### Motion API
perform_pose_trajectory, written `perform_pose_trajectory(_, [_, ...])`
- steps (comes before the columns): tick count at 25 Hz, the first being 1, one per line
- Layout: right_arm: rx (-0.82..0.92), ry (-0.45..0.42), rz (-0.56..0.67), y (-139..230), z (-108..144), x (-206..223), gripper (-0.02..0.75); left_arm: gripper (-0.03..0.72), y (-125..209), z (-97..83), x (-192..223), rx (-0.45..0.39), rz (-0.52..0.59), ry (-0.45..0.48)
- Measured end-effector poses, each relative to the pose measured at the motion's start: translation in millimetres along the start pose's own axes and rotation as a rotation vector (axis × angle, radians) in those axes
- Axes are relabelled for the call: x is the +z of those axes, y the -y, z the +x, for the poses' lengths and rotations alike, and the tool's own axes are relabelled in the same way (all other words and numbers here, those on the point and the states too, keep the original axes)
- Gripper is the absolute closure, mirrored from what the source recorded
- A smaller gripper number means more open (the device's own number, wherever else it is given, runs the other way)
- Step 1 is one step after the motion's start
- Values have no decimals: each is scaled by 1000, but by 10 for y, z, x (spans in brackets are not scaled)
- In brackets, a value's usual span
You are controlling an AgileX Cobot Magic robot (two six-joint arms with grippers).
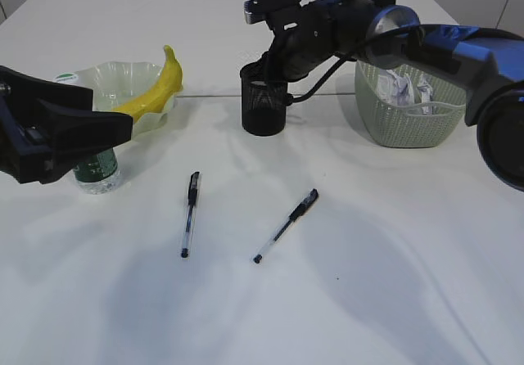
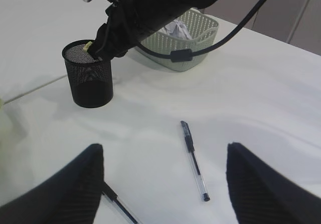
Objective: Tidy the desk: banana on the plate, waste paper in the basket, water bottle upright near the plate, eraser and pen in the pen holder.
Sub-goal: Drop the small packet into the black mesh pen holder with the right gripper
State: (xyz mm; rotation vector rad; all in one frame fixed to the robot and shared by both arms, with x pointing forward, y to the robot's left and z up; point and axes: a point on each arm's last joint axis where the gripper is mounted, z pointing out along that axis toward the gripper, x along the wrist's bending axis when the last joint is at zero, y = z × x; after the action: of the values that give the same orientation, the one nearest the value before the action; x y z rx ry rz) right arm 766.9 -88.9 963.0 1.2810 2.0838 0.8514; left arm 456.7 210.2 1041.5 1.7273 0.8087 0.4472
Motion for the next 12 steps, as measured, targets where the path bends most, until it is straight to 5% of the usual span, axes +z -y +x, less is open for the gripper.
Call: perform_pose_trajectory(12, [13, -9, 5, 3, 8, -1, 490, 148, 0, 0, 0, 0, 0, 0])
